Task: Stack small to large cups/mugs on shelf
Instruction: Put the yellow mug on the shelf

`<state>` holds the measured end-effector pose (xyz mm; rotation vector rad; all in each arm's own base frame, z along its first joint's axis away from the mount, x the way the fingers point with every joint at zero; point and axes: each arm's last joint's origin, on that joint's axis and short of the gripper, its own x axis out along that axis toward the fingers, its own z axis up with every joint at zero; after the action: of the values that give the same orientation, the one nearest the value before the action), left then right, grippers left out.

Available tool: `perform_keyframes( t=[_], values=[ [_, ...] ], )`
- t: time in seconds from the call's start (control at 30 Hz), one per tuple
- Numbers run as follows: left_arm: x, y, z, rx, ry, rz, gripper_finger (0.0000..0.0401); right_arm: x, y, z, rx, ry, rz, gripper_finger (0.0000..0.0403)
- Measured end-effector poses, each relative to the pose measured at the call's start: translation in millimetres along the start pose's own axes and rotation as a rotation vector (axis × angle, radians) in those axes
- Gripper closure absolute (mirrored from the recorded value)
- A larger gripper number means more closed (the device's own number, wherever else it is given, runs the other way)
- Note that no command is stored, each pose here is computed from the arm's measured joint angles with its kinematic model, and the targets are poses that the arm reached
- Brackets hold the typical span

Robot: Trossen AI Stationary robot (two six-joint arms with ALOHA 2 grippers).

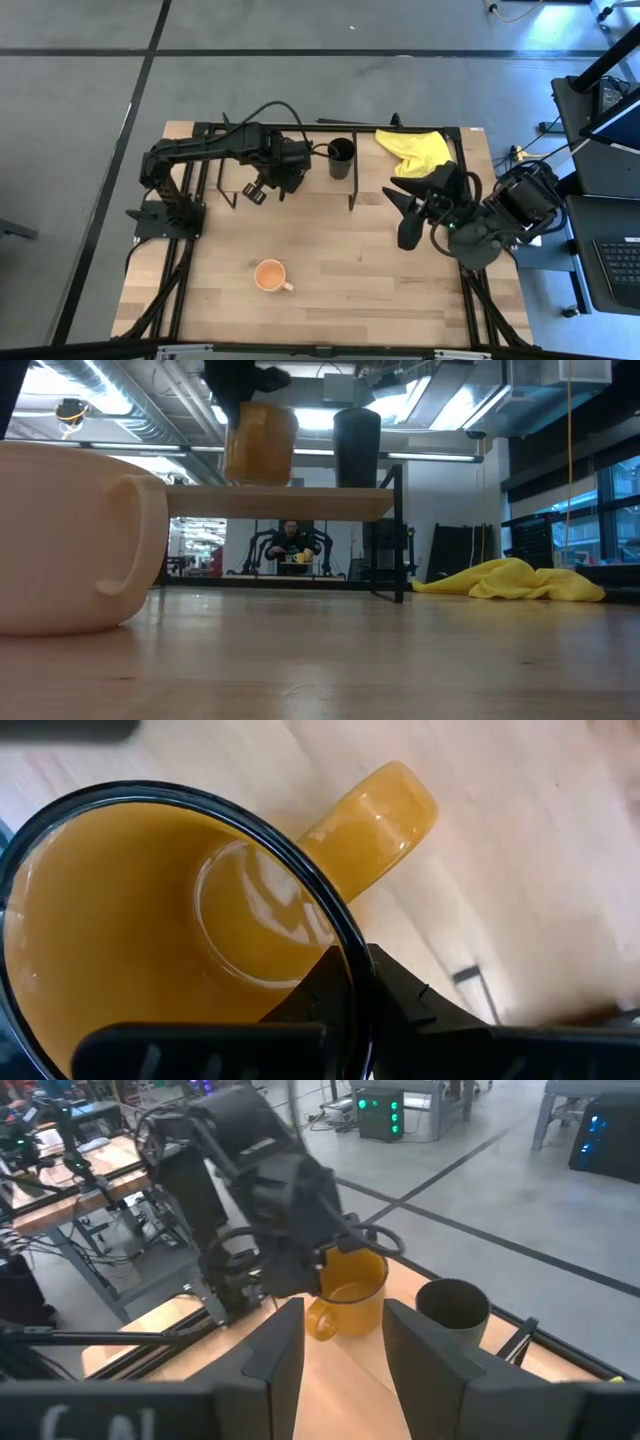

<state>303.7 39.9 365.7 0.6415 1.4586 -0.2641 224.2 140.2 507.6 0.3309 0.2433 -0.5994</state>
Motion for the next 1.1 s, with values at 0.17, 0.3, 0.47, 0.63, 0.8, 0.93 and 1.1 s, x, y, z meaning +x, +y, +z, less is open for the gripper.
perform_keyframes(
  t=[0.17, 0.3, 0.47, 0.63, 0.8, 0.93, 1.1],
  values=[
    [4, 4, -10, -0.025, -0.03, -0.008, 0.0388, -5, 2, -2, 0.0, 0.0, 0.016, 0.0265],
    [6, 13, -15, -0.07, -0.093, 0.01, 0.0388, -5, 2, -2, -0.002, 0.0, 0.019, 0.0265],
    [6, 19, -18, -0.085, -0.133, 0.013, 0.0388, -5, 2, -2, -0.006, 0.0, 0.019, 0.0265],
    [7, 20, -24, -0.093, -0.113, -0.019, 0.0388, -5, 2, -2, -0.008, 0.006, 0.023, 0.0265],
    [8, 17, -30, -0.094, -0.057, -0.066, 0.0388, -5, 2, -2, -0.015, 0.006, 0.023, 0.0265],
    [8, 21, -27, -0.098, -0.094, -0.027, 0.0385, -5, 2, -2, -0.025, 0.006, 0.023, 0.0265],
    [8, 19, -28, -0.102, -0.082, -0.038, 0.0364, -5, 2, -2, -0.032, 0.006, 0.023, 0.0265]
  ],
)
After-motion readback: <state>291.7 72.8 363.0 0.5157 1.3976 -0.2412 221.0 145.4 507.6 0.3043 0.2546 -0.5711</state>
